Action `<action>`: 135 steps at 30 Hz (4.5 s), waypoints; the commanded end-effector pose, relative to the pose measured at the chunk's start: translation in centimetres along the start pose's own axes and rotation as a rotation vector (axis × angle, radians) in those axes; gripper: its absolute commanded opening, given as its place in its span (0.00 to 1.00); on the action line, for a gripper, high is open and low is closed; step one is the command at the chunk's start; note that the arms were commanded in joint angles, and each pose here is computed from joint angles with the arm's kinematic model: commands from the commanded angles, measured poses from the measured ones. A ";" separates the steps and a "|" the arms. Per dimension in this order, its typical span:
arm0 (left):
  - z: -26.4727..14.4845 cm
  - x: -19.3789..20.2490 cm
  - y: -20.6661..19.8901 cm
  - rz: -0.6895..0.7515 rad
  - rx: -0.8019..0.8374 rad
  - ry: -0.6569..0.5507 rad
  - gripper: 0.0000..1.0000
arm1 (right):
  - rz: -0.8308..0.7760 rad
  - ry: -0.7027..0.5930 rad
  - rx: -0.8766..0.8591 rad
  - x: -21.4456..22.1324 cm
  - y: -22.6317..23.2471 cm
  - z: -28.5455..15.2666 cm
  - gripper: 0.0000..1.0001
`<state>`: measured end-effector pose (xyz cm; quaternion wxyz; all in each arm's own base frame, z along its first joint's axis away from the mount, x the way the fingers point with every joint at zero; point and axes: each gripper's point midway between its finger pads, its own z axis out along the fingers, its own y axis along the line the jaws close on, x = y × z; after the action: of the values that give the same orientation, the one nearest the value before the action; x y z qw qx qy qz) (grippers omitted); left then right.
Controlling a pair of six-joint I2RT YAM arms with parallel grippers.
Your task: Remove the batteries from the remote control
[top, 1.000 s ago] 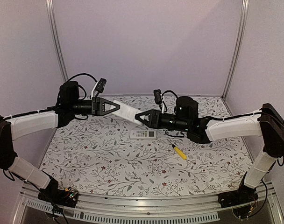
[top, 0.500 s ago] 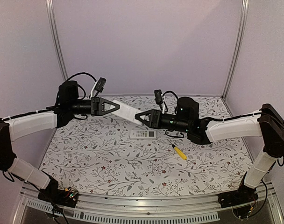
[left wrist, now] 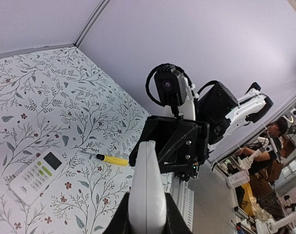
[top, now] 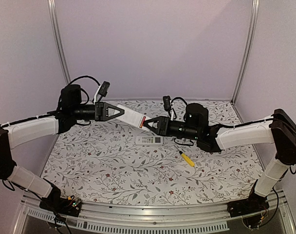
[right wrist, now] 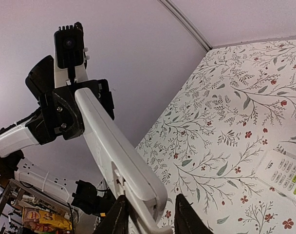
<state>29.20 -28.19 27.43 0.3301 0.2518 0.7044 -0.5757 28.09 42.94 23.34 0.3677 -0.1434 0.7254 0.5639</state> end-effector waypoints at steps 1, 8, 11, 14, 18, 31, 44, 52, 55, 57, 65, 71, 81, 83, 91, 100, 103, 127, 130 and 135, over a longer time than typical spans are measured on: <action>-0.2 -1.0 -2.0 0.072 0.033 -0.020 0.00 | 0.012 0.011 0.060 0.3 -1.3 -0.7 0.30; -0.3 -1.1 -1.4 0.073 -0.008 -0.027 0.00 | 0.009 0.009 0.067 0.3 -1.4 -0.9 0.23; -0.3 -1.1 -1.2 0.071 -0.020 -0.028 0.00 | 0.009 0.006 0.069 0.2 -1.3 -1.0 0.22; -0.3 -1.2 -1.1 0.075 -0.026 -0.031 0.00 | 0.010 0.004 0.073 0.1 -1.4 -1.1 0.22; -0.4 -1.3 -1.0 0.080 -0.040 -0.036 0.00 | 0.009 0.002 0.074 0.1 -1.4 -1.2 0.19; -0.4 -1.3 0.1 0.061 -0.094 -0.040 0.00 | 0.000 -0.009 0.036 -0.5 -0.3 -1.7 0.00; 0.8 -0.1 1.5 0.031 -0.179 -0.006 0.00 | -0.104 -0.078 0.338 -3.1 -4.3 -7.8 0.00; 3.4 7.0 2.7 -0.094 -0.263 0.040 0.00 | -0.043 -0.060 0.550 -3.0 -11.4 -13.1 0.00; 4.4 10.2 3.4 -0.163 -0.284 0.052 0.00 | -0.025 -0.061 0.622 -2.9 -13.9 -14.3 0.00; 5.0 11.6 3.3 -0.213 -0.258 0.043 0.00 | -0.018 -0.064 0.668 -2.6 -15.3 -14.9 0.00; 7.2 15.5 5.2 -0.309 -0.271 0.121 0.00 | 0.001 0.015 0.766 0.1 -19.5 -14.5 0.00; 7.6 16.8 6.3 -0.316 -0.303 0.175 0.00 | 0.038 0.023 0.827 1.6 -21.7 -15.1 0.01; 7.3 18.7 7.9 -0.351 -0.362 0.214 0.20 | 0.080 0.080 0.851 3.5 -23.6 -14.8 0.11; 7.3 18.9 8.2 -0.355 -0.374 0.218 0.24 | 0.084 0.088 0.853 3.7 -23.8 -14.8 0.16; 6.7 19.1 9.3 -0.350 -0.442 0.219 0.43 | 0.091 0.096 0.864 4.0 -24.2 -14.9 0.29; 3.4 17.0 11.2 -0.293 -0.653 0.111 0.74 | 0.072 0.074 0.865 3.2 -23.2 -15.7 0.56; 1.8 15.8 11.2 -0.283 -0.691 0.052 0.79 | 0.055 0.053 0.846 2.4 -22.2 -16.1 0.64; 3.0 23.3 6.9 -0.638 -0.573 0.064 0.83 | 0.041 0.114 0.671 4.0 -18.8 -15.3 0.76; 3.5 23.8 7.1 -0.646 -0.568 0.084 0.83 | 0.048 0.111 0.671 4.2 -18.9 -15.4 0.76; 4.0 24.2 7.3 -0.647 -0.566 0.113 0.83 | 0.059 0.106 0.660 4.3 -18.8 -15.3 0.76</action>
<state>19.78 -30.23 3.85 0.1592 -0.0617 0.8968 -0.4081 31.38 23.29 8.35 0.3400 -0.0242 0.8945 0.2894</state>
